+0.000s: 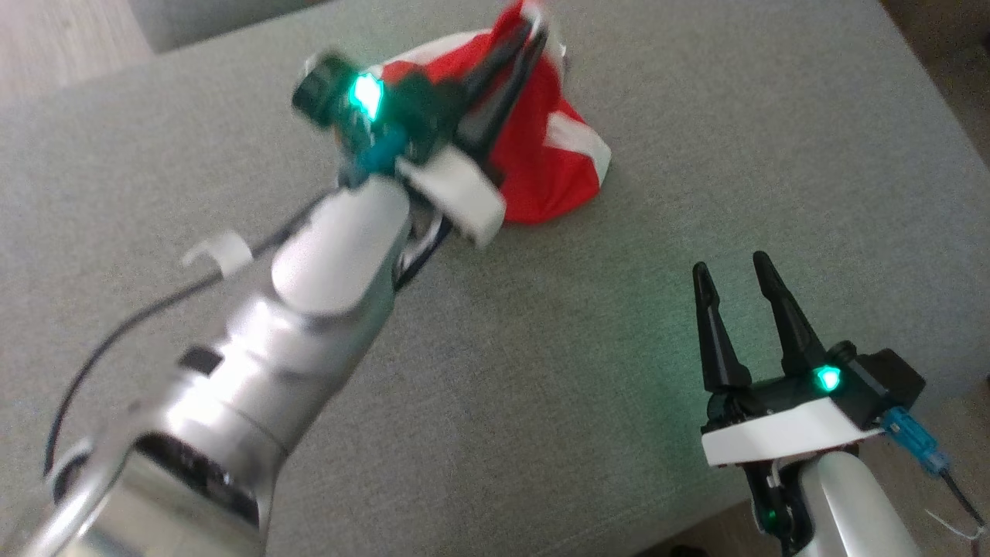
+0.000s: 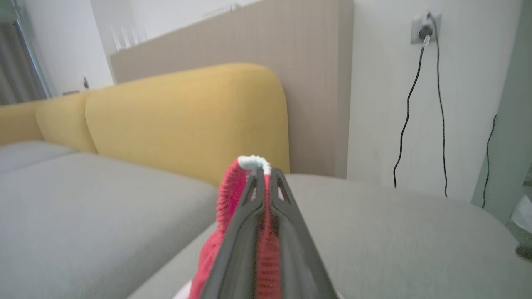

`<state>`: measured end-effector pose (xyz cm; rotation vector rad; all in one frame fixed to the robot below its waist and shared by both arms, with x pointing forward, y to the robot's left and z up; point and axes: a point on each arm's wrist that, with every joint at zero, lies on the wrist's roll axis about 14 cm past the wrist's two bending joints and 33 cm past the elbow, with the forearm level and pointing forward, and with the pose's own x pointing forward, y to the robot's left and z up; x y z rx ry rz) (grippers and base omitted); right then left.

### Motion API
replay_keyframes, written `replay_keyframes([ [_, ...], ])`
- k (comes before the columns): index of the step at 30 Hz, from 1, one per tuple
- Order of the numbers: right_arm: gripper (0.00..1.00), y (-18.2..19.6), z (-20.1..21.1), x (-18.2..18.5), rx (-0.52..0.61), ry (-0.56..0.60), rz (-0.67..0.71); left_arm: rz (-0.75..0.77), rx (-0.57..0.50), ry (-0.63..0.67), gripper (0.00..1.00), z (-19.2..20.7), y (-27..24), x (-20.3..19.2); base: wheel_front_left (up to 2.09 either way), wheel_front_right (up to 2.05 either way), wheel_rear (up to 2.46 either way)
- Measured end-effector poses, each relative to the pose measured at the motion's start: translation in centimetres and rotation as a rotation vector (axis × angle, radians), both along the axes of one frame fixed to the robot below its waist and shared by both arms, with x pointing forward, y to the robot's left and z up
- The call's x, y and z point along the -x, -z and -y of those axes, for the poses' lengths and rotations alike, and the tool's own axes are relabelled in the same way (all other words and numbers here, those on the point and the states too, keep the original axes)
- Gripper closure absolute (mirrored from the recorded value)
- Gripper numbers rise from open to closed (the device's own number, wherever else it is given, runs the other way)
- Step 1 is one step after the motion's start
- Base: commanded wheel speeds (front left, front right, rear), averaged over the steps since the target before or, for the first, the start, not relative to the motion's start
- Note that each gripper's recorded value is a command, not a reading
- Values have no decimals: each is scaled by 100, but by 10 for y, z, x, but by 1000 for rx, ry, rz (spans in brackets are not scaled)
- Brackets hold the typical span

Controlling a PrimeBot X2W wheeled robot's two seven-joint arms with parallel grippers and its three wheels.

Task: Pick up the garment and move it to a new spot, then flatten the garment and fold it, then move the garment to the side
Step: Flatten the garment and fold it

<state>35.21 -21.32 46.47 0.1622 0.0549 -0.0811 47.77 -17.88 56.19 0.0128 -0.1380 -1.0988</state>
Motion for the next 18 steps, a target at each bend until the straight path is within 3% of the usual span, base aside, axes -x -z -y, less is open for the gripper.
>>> replay_keyframes([
  [5,0,-8,-5,8,-12,-11,28,105,192,77,100,6,-102,21,0,0,0],
  [8,0,-4,-14,7,-27,-36,21,95,229,50,100,-22,-113,18,0,0,0],
  [12,0,-3,-31,-1,-65,-85,24,-56,130,-100,100,-102,-42,4,0,0,0],
  [16,0,-3,-37,-10,-115,-101,33,-277,-23,-267,100,-189,62,28,0,0,0],
  [18,0,0,-41,-12,-132,-109,27,-320,-40,-300,100,-205,78,36,0,0,0],
])
